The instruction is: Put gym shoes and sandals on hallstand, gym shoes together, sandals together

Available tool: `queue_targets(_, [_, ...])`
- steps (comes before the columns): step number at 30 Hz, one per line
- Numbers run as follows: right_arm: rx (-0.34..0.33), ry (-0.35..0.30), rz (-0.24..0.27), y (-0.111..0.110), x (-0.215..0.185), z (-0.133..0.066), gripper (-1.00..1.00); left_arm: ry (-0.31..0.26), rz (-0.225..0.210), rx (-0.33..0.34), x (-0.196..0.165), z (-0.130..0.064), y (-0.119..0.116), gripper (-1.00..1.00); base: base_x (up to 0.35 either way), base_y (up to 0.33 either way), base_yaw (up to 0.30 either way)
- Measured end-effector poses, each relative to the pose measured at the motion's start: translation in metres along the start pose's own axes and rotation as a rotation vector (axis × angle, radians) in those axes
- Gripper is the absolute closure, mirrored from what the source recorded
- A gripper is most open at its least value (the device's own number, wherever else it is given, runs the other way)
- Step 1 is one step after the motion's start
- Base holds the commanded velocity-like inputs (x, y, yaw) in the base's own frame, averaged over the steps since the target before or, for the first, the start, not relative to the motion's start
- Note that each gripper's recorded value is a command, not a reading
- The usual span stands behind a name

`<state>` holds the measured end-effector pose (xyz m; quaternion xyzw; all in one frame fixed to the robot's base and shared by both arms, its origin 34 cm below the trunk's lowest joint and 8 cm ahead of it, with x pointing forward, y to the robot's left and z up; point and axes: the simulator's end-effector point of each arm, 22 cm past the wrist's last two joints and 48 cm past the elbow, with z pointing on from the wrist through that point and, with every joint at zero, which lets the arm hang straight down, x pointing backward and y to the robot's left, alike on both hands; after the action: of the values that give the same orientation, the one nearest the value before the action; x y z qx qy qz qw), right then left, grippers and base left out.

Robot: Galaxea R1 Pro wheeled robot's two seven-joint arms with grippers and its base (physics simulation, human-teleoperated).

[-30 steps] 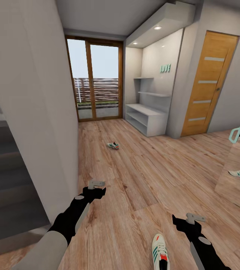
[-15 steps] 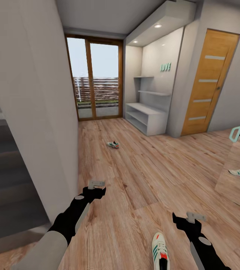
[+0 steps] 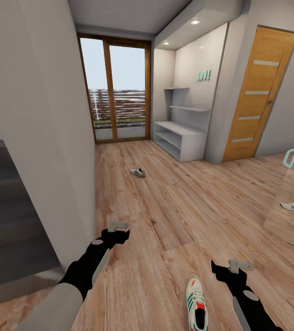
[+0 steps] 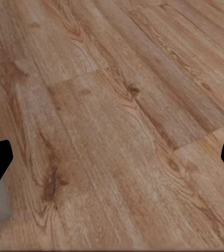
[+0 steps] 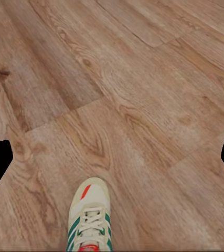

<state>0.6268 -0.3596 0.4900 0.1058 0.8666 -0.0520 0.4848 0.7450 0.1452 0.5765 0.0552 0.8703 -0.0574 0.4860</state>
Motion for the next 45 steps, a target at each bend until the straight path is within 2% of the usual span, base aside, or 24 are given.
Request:
queue_targets(29, [0.004,0.037,-0.015,-0.006,0.081,0.027,-1.0,0.037,-0.006,0.002,0.084,0.031,0.001,-1.0,0.0,0.0,0.0])
queue_targets(45, [0.004,0.035,-0.015,-0.005,0.08,0.027,-1.0,0.038,-0.009,0.006,0.084,0.031,-0.003,-1.0,0.0,0.0,-0.006])
